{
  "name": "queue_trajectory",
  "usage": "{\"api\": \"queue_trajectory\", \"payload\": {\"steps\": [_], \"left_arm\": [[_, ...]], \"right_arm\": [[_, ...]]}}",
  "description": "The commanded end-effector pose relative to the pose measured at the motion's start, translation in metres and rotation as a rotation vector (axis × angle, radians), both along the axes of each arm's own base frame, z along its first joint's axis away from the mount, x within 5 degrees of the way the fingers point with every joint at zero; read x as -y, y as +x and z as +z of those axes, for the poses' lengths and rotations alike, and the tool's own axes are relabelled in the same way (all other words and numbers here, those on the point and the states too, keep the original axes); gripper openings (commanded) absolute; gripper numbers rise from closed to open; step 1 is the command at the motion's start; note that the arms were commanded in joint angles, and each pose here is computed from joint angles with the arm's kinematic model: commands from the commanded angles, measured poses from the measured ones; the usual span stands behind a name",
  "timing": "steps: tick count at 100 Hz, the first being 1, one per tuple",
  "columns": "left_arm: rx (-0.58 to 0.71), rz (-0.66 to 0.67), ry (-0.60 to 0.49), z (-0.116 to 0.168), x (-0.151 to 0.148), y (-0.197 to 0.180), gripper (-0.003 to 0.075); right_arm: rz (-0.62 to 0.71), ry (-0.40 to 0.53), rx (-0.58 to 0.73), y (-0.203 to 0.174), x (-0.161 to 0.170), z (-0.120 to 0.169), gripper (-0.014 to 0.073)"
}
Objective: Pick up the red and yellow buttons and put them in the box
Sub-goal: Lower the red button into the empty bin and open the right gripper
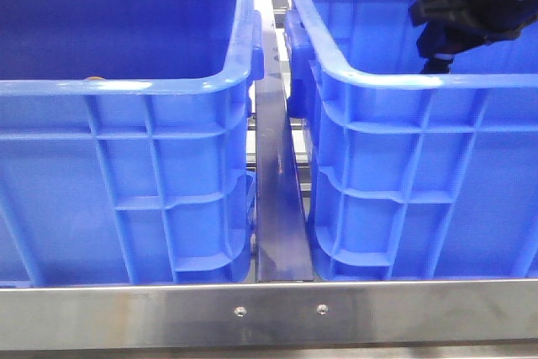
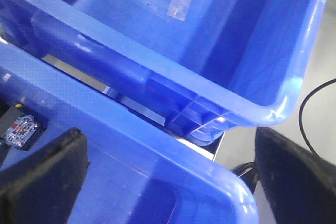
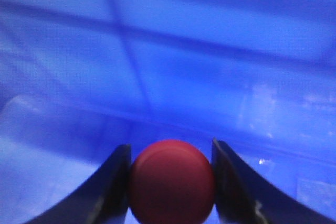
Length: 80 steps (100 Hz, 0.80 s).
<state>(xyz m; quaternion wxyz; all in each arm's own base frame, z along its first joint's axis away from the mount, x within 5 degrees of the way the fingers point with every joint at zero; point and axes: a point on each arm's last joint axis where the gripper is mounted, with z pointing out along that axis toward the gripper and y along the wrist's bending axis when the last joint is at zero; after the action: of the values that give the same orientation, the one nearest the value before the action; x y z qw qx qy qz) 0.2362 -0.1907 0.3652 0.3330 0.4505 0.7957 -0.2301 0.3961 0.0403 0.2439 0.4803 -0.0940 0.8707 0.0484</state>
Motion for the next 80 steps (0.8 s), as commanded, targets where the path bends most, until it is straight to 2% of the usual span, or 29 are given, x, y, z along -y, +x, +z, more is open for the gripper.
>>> {"api": "queue_trajectory", "payload": {"steps": [1,41,47,64,80], "left_arm": [[0.077,0.024,-0.093,0.0262,-0.0021,-0.0049,0.0601],[0.077,0.024,-0.093,0.0263,-0.0021,-0.0049,0.0601],[0.077,0.024,-0.093,0.0263,-0.0021,-0.0049,0.0601],[0.077,0.024,-0.093,0.0263,-0.0021,-0.0049,0.0601],[0.077,0.024,-0.093,0.0263,-0.0021,-0.0049,0.0601]], "right_arm": [[-0.030,-0.007,0.094,0.0043,0.0028,0.0261,0.0247],[-0.038,-0.013,0.083,0.0071,0.0035,0.0198,0.0257],[-0.035,-0.011,0.080,0.0069,0.0031,0.0196,0.0298],[-0.015,-0.002,0.067,0.0060,0.0011,0.0186,0.0493],[-0.008,0.003,0.077,0.0036,0.0006,0.0244,0.0509]]}}
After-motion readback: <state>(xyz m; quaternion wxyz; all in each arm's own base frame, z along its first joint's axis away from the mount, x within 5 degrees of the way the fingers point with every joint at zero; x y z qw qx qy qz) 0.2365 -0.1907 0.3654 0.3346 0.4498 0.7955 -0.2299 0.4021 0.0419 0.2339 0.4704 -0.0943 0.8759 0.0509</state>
